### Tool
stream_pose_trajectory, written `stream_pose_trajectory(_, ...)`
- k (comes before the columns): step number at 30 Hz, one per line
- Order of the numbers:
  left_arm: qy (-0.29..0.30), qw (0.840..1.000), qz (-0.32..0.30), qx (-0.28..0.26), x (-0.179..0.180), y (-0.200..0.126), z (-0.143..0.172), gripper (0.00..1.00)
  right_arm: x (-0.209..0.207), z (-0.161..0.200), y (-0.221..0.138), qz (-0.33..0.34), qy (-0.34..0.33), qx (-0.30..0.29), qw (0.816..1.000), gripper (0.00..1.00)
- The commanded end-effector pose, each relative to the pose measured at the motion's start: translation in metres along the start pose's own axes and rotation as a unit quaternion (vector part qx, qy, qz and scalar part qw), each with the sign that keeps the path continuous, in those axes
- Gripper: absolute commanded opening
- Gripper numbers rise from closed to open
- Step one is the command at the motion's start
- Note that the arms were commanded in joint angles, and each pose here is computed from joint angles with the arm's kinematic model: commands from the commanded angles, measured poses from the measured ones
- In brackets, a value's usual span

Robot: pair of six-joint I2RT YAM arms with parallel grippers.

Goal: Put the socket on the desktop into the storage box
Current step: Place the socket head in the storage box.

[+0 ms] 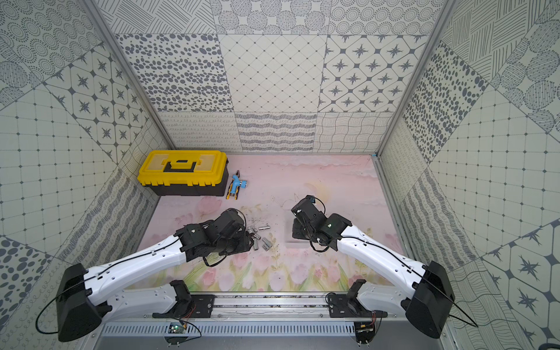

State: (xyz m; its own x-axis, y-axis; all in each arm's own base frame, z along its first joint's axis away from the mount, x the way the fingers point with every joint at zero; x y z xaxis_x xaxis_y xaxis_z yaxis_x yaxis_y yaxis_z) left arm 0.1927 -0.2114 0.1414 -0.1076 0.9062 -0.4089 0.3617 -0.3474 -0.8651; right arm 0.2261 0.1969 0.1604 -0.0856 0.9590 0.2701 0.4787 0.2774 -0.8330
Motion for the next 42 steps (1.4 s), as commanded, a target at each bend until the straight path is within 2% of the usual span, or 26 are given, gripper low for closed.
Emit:
stream_pose_trajectory(1,0.028,0.997,-0.075,-0.022,0.017,-0.004,-0.006,0.49,0.005,-0.009,-0.004,-0.025,0.017,-0.001,1.0,0.25)
stream_pose_trajectory(5,0.032,0.998,-0.036,-0.042,0.017,-0.014,-0.006,0.49,0.007,-0.015,-0.002,-0.031,0.014,0.004,0.999,0.24)
stream_pose_trajectory(12,0.052,0.994,0.014,-0.096,0.009,-0.039,-0.023,0.52,0.004,-0.019,0.004,-0.031,0.019,0.006,0.999,0.24)
stream_pose_trajectory(18,0.061,0.993,0.058,-0.084,-0.011,-0.031,-0.024,0.52,-0.002,-0.022,0.009,-0.028,0.019,0.005,0.999,0.24)
stream_pose_trajectory(25,0.052,0.995,0.053,-0.068,-0.008,-0.013,-0.02,0.52,-0.008,-0.022,0.011,-0.029,0.017,0.009,0.999,0.25)
stream_pose_trajectory(32,0.039,0.994,0.05,-0.088,-0.003,-0.014,-0.026,0.54,-0.01,-0.019,0.01,-0.027,0.012,0.012,1.0,0.26)
stream_pose_trajectory(42,0.034,0.996,0.029,-0.071,0.008,-0.011,-0.026,0.54,-0.006,-0.021,0.011,-0.015,0.0,0.009,1.0,0.27)
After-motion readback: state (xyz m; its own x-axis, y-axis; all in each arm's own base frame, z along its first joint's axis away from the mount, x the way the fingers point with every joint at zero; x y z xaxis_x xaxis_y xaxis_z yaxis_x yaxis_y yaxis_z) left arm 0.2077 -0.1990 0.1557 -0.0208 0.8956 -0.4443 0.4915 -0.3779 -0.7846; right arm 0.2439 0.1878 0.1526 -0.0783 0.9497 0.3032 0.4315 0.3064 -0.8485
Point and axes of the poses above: each gripper's point midway between its finger pads, its own y axis out along the fingers, its own x axis along the line the jaws close on, z = x × y, the point moved 1 cm from there along -y, back along the fingers, and after that the axes turned 4 degrees about -y, right-handed, at the moved point
